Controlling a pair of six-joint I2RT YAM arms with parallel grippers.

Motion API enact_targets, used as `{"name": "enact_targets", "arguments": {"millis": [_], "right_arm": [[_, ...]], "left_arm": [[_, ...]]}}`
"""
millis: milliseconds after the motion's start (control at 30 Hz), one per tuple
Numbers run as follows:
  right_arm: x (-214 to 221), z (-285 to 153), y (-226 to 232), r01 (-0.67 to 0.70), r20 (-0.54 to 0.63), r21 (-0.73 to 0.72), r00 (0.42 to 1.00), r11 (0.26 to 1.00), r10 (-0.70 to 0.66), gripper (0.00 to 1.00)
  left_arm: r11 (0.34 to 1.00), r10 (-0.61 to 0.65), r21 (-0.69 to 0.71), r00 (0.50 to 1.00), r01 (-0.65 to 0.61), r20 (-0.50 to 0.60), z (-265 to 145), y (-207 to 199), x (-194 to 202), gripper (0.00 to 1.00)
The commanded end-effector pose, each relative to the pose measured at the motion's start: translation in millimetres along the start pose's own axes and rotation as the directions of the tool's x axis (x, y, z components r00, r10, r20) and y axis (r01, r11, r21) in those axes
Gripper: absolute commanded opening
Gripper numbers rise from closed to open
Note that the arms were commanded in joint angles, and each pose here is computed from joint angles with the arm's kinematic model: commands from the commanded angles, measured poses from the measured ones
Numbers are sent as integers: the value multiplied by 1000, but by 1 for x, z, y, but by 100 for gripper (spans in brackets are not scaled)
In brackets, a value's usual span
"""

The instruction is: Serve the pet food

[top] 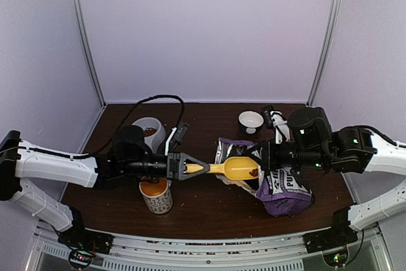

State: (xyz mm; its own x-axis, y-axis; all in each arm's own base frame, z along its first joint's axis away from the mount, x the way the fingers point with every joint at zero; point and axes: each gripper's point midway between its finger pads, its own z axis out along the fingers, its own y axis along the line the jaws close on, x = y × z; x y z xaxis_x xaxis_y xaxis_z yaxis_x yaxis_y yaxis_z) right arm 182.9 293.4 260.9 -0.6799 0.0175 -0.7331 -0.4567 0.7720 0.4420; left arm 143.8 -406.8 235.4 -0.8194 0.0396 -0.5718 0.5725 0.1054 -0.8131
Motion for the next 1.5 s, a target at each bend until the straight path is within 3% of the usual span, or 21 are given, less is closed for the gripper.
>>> {"name": "enact_targets", "arguments": {"millis": [0,367,733,967,1267,1467], "right_arm": [[-20,-9,-2,-25,85,-2,996,1000,25,0],[-24,-8,1,6,79,-1,997,1000,-6,0],[-25,-22,-45,191,-45,325,981,926,-186,0],[-23,-31,-60,213,-88,412,977,886,-193,1],[-18,-34,-84,272,-199,567,961,777,-191,14],[-14,-33,-93,348,-292,630,935,695,-204,32]], "left_arm": [[1000,-17,6,997,16,79,-33,-1,-12,0],[995,42,-92,999,-39,29,-51,1,-13,0],[996,71,-64,997,-69,24,-20,0,-34,0],[996,88,-29,996,-87,22,6,-4,-50,0],[995,90,40,995,-88,-48,50,-21,-38,0],[994,81,73,995,-77,-58,68,-28,-31,0]]}}
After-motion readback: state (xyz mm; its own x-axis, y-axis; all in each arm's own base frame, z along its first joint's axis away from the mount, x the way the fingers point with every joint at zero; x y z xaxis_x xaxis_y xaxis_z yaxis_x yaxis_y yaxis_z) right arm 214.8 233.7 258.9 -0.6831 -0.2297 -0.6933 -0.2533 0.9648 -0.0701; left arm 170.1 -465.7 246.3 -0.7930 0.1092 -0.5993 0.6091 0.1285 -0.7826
